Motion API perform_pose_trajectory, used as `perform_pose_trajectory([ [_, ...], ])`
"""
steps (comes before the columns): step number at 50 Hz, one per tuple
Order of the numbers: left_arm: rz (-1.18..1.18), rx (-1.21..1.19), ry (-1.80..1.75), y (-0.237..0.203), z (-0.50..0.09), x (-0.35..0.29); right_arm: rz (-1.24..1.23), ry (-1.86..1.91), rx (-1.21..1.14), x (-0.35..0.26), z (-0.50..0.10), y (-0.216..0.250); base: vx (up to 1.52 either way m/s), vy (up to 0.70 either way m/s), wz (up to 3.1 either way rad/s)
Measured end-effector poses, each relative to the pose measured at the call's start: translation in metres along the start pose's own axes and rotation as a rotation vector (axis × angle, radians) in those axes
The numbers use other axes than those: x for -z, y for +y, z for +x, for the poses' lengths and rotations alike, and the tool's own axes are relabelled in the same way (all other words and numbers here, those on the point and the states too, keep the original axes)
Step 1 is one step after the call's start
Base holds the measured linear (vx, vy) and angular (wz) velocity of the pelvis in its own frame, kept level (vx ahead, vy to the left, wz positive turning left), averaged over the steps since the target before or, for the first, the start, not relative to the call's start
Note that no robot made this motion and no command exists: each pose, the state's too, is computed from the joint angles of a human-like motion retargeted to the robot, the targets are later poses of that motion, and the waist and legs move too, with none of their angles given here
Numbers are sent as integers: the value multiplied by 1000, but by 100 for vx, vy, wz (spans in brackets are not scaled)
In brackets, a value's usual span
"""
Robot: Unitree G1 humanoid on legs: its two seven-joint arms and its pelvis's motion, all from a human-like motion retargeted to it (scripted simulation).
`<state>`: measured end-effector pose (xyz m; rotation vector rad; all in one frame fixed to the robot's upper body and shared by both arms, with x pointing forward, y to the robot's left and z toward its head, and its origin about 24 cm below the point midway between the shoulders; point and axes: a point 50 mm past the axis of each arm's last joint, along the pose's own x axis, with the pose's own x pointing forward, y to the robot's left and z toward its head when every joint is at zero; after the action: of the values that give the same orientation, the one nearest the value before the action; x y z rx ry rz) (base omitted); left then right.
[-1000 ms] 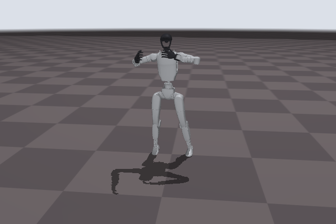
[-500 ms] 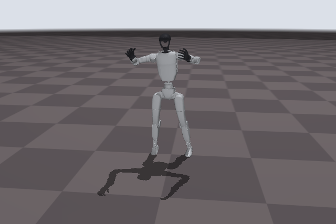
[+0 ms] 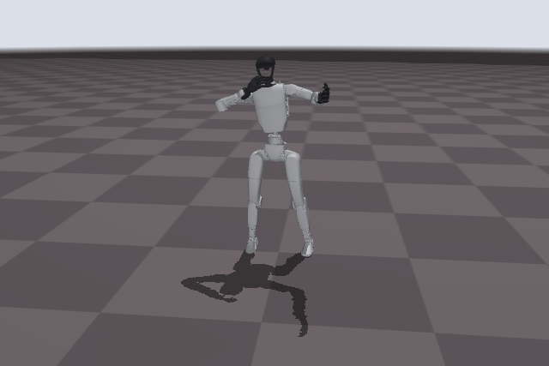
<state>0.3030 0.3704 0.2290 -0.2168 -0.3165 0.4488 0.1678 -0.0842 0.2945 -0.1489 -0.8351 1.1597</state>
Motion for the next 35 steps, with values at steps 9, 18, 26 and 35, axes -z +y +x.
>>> perform_pose_trajectory([
  [9, -45, 794, 4, -131, -66, -13, -733, 536, 1064, 6, -138, -182, 0, 0, 0],
  [18, -317, 1802, 15, -198, -232, -42, -747, 735, 1229, 11, -192, -195, 0, 0, 0],
  [26, 153, 997, -213, -132, -101, -38, -649, 378, 301, 11, -51, -78, 0, 0, 0],
  [35, -61, -158, 46, 11, -5, 10, -207, -74, -188, -12, 17, 29, 0, 0, 0],
])
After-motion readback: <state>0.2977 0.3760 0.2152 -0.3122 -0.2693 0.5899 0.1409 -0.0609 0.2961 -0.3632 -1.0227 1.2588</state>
